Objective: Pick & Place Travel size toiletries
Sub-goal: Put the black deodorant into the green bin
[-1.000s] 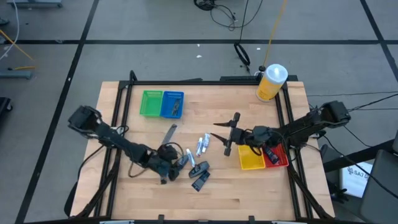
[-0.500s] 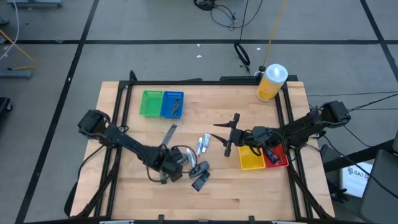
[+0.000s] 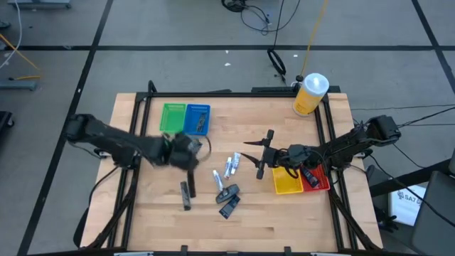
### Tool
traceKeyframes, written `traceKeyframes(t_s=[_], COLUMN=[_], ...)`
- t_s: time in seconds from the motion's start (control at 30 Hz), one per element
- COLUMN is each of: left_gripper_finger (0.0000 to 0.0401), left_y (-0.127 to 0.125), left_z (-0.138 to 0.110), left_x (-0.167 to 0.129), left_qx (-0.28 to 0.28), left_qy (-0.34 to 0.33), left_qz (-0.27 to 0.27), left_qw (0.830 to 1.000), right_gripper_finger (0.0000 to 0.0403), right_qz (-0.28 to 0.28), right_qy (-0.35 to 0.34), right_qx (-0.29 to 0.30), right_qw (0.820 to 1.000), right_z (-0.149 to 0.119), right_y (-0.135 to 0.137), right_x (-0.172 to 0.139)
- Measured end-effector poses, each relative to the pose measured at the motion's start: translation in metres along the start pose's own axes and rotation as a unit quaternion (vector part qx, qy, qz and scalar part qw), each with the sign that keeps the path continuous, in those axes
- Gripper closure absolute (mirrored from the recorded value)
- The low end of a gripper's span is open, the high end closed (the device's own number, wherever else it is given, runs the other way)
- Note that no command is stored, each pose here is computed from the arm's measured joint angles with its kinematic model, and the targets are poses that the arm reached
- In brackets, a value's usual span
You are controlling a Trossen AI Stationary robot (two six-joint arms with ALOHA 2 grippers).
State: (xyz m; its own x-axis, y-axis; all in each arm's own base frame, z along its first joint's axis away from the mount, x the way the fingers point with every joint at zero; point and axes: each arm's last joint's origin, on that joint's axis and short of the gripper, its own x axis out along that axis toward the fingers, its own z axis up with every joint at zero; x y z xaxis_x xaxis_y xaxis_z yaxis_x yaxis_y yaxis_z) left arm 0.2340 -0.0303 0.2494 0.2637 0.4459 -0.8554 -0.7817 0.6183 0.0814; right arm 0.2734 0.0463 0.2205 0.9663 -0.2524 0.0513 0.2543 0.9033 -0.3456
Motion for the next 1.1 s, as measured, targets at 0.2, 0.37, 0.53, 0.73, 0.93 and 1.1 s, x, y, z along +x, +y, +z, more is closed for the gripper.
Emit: traceKeyframes(t_s=[0.2,0.37,0.53,0.73,0.93,1.1], left_gripper_finger=[0.0194,0.0192,0.0191,0.0190,0.0190,0.0189], left_y=[0.064,0.104,0.134,0.150,0.155,0.156], left_z=[0.041,0.058,0.060,0.051,0.040,0.035], left_x=[0.022,0.053,0.081,0.110,0.120,0.124], left_qx=[-0.048,-0.072,-0.126,-0.174,-0.188,-0.200], left_qy=[-0.007,0.022,0.038,0.032,0.039,0.043], left_qz=[0.083,0.139,0.118,0.051,0.056,0.043], left_qw=[0.995,0.987,0.984,0.983,0.980,0.978], right_gripper_finger=[0.0218,0.0218,0.0218,0.0218,0.0218,0.0218], right_qz=[0.000,0.000,0.001,0.001,0.001,0.001], right_qy=[0.000,0.001,0.001,0.002,0.002,0.002], right_qx=[0.000,-0.001,-0.002,-0.004,-0.005,-0.005], right_qw=[1.000,1.000,1.000,1.000,1.000,1.000], right_z=[0.000,0.000,0.000,0.000,0.000,0.000], right_y=[0.000,0.000,0.000,0.000,0.000,0.000], right_x=[0.000,0.000,0.000,0.000,0.000,0.000])
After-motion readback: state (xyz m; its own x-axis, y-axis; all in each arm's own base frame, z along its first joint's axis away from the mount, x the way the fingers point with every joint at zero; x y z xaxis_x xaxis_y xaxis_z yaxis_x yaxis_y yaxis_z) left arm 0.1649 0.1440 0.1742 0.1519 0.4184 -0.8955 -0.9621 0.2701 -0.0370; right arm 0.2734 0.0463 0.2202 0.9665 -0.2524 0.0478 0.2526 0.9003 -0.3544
